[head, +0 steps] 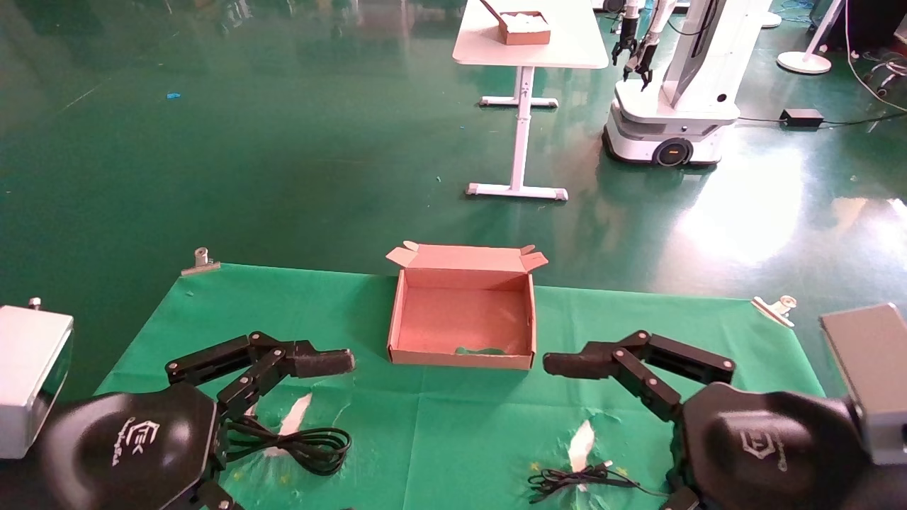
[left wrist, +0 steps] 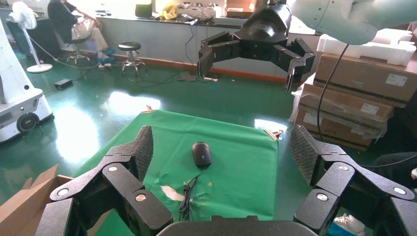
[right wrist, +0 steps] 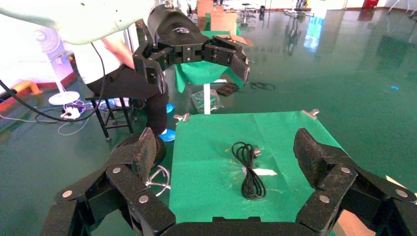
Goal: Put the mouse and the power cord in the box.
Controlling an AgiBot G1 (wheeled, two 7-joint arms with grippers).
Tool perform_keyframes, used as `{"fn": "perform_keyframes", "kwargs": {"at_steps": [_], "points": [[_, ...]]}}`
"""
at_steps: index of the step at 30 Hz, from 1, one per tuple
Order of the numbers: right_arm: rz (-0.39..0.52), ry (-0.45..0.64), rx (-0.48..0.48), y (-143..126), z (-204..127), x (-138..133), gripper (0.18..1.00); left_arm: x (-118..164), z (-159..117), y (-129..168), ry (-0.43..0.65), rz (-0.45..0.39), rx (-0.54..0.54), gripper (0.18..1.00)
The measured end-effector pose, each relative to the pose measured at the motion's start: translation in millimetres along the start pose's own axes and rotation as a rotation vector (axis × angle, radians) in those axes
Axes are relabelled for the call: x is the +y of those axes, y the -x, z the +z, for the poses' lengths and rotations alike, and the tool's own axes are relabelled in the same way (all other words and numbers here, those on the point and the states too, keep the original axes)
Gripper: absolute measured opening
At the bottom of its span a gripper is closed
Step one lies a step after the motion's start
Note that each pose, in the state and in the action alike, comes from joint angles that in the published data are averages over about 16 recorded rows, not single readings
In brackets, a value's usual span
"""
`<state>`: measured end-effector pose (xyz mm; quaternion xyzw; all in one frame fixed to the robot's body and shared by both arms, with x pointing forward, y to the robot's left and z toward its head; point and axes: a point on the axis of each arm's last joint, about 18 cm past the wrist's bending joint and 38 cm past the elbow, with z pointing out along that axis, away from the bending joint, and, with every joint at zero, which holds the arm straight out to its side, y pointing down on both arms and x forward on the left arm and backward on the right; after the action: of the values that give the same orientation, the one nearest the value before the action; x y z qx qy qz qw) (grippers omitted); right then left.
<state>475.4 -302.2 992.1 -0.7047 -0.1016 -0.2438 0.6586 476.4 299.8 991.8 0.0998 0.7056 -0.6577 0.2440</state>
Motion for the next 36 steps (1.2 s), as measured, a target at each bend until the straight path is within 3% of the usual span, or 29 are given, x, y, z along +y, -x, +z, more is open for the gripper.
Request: {"fn": "perform_keyframes", "kwargs": {"at_steps": [23, 29, 36], "points": [[0.01, 0.036, 0.001, 1, -1, 7, 1.001, 2, 0, 0, 0.008, -0.003, -0.002, 1.001], [0.015, 0.17, -0.007, 3, -3, 27, 1.001, 17, 0, 1, 0.112, -0.008, -0.007, 1.001], [0.004, 0.426, -0.015, 0, -10, 60, 1.001, 56, 2, 12, 0.372, 0.023, -0.022, 1.001]]}}
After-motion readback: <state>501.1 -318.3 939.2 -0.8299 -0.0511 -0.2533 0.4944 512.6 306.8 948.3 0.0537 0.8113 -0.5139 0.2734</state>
